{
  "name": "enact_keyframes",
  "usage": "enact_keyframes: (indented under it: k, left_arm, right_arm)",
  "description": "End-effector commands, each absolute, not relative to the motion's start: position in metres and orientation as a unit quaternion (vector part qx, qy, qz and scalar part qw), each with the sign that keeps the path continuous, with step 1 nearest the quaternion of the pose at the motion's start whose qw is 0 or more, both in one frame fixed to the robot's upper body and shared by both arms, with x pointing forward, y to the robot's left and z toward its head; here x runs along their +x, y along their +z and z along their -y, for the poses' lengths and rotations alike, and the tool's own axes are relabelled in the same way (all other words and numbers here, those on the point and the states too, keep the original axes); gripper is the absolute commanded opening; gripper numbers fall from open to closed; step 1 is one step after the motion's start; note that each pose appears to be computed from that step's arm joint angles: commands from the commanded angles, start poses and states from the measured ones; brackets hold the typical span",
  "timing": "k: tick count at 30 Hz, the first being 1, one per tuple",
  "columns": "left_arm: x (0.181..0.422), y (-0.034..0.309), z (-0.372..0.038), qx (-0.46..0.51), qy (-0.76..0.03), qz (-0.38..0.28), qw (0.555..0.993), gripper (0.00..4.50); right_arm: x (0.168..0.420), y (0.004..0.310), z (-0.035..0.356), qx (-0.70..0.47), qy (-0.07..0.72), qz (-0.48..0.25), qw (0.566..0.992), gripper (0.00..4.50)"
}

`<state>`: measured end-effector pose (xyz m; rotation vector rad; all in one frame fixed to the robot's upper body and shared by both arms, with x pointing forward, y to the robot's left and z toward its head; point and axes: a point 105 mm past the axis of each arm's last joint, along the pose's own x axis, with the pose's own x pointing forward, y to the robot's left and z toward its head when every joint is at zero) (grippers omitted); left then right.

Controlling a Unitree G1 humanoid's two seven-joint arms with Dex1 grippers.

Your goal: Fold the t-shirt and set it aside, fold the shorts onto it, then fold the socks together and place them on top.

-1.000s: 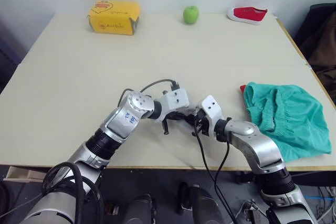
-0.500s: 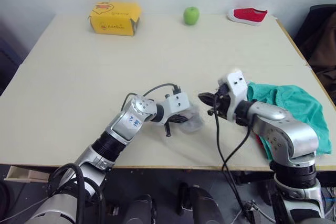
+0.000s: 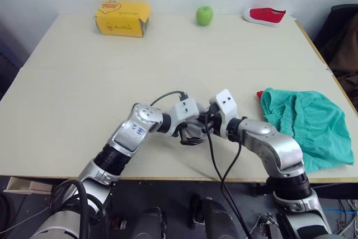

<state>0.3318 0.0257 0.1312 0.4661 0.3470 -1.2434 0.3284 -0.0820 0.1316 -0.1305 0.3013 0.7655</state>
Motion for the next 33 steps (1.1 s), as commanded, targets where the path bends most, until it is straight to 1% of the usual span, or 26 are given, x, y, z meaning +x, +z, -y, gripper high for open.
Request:
enact_keyframes:
  k: [1,3,5,8,9,11,14,19,21,22,23,24,26,28,30,33]
  left_arm:
    - [0.326,0.153,-0.027,0.188,-0.585,-0.131,0.778,4.46]
    - [0.324,0.164,-0.032,0.169,-0.59,-0.124,0.779,4.46]
    - [0.327,0.175,-0.041,0.147,-0.586,-0.12,0.788,4.46]
    - [0.341,0.186,-0.056,0.145,-0.562,-0.112,0.807,4.46]
    - [0.346,0.187,-0.059,0.143,-0.554,-0.11,0.813,4.28]
    - [0.357,0.188,-0.063,0.151,-0.542,-0.102,0.82,3.79]
    - [0.364,0.179,-0.056,0.201,-0.551,-0.094,0.804,2.83]
    - [0.364,0.164,-0.032,0.24,-0.581,-0.09,0.773,1.18]
    - [0.363,0.15,-0.024,0.273,-0.586,-0.095,0.757,0.47]
    - [0.363,0.145,-0.023,0.285,-0.586,-0.098,0.752,0.19]
    - [0.363,0.142,-0.022,0.291,-0.586,-0.099,0.75,0.06]
    - [0.365,0.137,-0.023,0.302,-0.583,-0.102,0.747,0.06]
    - [0.367,0.128,-0.027,0.33,-0.576,-0.106,0.741,0.06]
    - [0.368,0.123,-0.029,0.343,-0.575,-0.106,0.735,0.06]
    - [0.367,0.122,-0.029,0.343,-0.577,-0.104,0.734,0.06]
    - [0.367,0.121,-0.029,0.342,-0.578,-0.102,0.734,0.06]
  right_arm:
    - [0.318,0.131,0.081,-0.079,0.389,-0.144,0.906,0.0]
    - [0.318,0.125,0.085,-0.085,0.385,-0.15,0.907,0.0]
    - [0.319,0.123,0.088,-0.086,0.38,-0.153,0.908,0.0]
    - [0.32,0.121,0.091,-0.087,0.375,-0.155,0.91,0.0]
    - [0.321,0.12,0.092,-0.088,0.373,-0.154,0.911,0.0]
    - [0.321,0.12,0.094,-0.089,0.37,-0.154,0.912,0.0]
    - [0.323,0.12,0.095,-0.09,0.367,-0.153,0.913,0.0]
    - [0.324,0.123,0.098,-0.096,0.363,-0.148,0.915,0.0]
    - [0.324,0.13,0.098,-0.096,0.363,-0.139,0.916,0.0]
    - [0.323,0.134,0.098,-0.096,0.363,-0.135,0.917,0.0]
    - [0.323,0.136,0.098,-0.096,0.363,-0.132,0.917,0.0]
    - [0.322,0.141,0.097,-0.096,0.364,-0.124,0.918,0.0]
    - [0.323,0.168,0.09,-0.075,0.371,-0.09,0.921,0.0]
    - [0.326,0.183,0.084,-0.066,0.373,-0.072,0.923,0.0]
    - [0.333,0.179,0.079,-0.074,0.369,-0.072,0.924,0.0]
    - [0.343,0.159,0.075,-0.081,0.357,-0.095,0.926,0.0]
